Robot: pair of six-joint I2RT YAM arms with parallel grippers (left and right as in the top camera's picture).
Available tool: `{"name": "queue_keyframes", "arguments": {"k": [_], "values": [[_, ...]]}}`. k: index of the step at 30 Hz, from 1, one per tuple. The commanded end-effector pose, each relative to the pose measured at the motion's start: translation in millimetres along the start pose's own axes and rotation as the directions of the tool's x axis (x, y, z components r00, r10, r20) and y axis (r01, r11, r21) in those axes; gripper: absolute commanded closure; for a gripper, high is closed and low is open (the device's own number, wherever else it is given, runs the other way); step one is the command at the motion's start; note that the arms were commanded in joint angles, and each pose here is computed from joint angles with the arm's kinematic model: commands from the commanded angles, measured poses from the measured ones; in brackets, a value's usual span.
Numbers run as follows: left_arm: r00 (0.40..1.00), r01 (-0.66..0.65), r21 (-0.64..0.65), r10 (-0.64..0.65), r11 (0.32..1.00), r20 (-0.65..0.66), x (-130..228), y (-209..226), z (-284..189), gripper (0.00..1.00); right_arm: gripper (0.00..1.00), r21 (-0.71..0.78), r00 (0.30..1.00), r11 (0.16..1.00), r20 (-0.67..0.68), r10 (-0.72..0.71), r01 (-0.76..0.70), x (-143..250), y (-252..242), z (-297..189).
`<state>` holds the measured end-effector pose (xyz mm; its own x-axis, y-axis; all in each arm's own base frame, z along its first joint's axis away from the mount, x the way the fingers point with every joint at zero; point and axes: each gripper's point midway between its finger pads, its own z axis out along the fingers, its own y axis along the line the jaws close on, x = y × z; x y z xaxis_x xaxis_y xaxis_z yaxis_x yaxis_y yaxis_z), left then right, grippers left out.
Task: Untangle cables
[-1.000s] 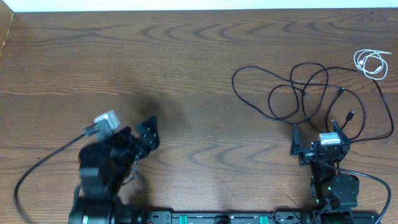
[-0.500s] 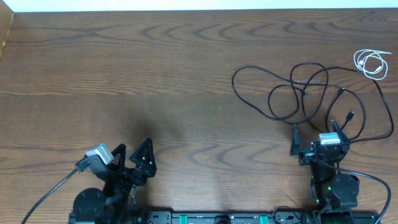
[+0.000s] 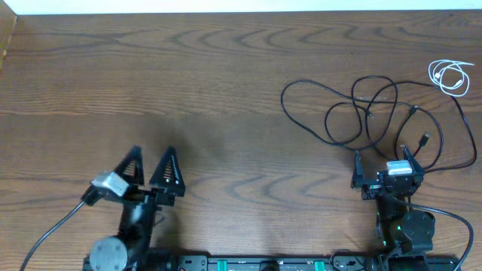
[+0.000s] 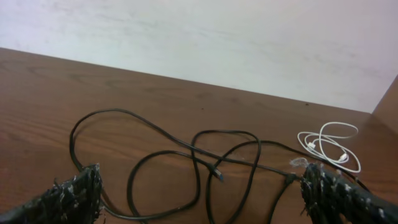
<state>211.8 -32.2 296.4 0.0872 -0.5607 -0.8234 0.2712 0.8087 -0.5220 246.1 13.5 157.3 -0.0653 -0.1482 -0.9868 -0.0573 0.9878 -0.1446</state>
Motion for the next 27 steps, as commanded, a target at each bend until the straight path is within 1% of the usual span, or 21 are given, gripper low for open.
{"name": "queue_keyframes", "arguments": {"k": [1, 5, 9, 13, 16, 19, 24, 27], "values": [[0.99, -0.065, 0.058, 0.057, 0.996, 0.126, -16.0, -7.3, 1.0, 0.02, 0.01, -0.011, 1.0, 1.0, 0.003, -0.015, 0.015, -0.2, 2.7, -0.3], [0.962, -0.118, 0.132, 0.08, 0.984, 0.262, -30.6, -18.1, -3.6, 0.02, 0.01, -0.011, 1.0, 1.0, 0.003, -0.015, 0.015, -0.2, 2.7, -0.3], [0.913, -0.206, 0.173, 0.126, 0.963, 0.389, -40.0, -26.2, -13.9, 0.02, 0.01, -0.011, 1.0, 1.0, 0.003, -0.015, 0.015, -0.2, 2.7, -0.3], [0.881, -0.246, 0.191, 0.137, 0.95, 0.453, -41.7, -28.8, -21.7, 0.02, 0.01, -0.011, 1.0, 1.0, 0.003, -0.015, 0.015, -0.2, 2.7, -0.3], [0.893, -0.245, 0.172, 0.153, 0.954, 0.423, -34.5, -23.1, -17.1, 0.02, 0.01, -0.011, 1.0, 1.0, 0.003, -0.015, 0.015, -0.2, 2.7, -0.3], [0.91, -0.269, 0.124, 0.21, 0.955, 0.357, -19.1, -11.0, -8.2, 0.02, 0.01, -0.011, 1.0, 1.0, 0.003, -0.015, 0.015, -0.2, 2.7, -0.3], [0.93, -0.34, 0.025, 0.332, 0.94, 0.155, 24.5, 21.7, 7.0, 0.02, 0.01, -0.011, 1.0, 1.0, 0.003, -0.015, 0.015, -0.2, 2.7, -0.3], [0.925, -0.377, -0.013, 0.378, 0.926, 0.038, 48.6, 39.6, 9.9, 0.02, 0.01, -0.011, 1.0, 1.0, 0.003, -0.015, 0.015, -0.2, 2.7, -0.3]]}}
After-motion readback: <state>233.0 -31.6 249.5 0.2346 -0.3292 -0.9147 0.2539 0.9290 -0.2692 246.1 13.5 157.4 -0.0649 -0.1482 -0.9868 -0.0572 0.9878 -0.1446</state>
